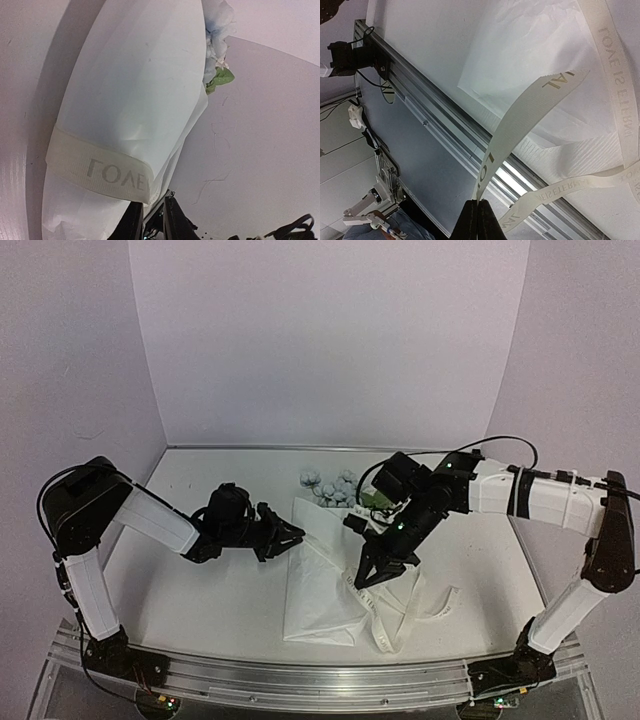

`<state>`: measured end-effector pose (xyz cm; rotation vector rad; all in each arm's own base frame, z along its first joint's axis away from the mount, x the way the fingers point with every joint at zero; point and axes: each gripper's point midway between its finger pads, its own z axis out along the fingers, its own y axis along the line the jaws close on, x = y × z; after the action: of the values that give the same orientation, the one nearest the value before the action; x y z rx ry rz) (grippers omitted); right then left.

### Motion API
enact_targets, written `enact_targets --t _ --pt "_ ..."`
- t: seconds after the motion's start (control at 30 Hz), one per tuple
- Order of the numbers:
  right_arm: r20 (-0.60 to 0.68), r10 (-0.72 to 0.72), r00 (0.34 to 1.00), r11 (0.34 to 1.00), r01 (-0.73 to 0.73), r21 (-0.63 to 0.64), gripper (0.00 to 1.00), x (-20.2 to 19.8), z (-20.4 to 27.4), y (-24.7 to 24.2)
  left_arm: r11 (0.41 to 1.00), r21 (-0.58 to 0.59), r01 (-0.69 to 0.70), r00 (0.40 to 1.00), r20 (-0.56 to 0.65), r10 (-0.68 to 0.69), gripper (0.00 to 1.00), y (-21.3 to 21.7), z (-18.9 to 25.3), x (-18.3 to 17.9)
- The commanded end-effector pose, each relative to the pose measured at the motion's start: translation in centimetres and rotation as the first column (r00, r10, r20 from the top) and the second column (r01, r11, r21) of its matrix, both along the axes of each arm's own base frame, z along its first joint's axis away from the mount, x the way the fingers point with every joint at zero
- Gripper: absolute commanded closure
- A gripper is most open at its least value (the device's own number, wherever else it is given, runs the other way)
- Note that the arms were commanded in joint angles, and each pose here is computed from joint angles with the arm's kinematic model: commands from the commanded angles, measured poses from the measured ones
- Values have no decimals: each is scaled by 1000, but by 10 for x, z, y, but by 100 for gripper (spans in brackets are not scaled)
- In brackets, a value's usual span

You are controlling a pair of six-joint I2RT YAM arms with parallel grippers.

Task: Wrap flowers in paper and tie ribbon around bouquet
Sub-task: Cross the ribbon over the folded bouquet.

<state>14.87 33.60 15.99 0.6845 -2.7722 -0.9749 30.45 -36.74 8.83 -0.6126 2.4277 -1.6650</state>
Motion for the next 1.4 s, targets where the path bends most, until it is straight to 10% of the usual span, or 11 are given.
enact_targets --t 0.0,0.67,1.37 --pt "7 6 1000 1000 -6 24 100 11 16 -3 999 -14 30 999 42 -30 92 -7 10 7" --pt "-117 83 990 992 -71 101 100 47 17 42 988 -41 147 981 132 -141 100 -17 39 -1" --pt "-173 -11 985 974 -28 -223 100 63 -71 22 962 -98 257 955 181 -236 100 -20 62 -14"
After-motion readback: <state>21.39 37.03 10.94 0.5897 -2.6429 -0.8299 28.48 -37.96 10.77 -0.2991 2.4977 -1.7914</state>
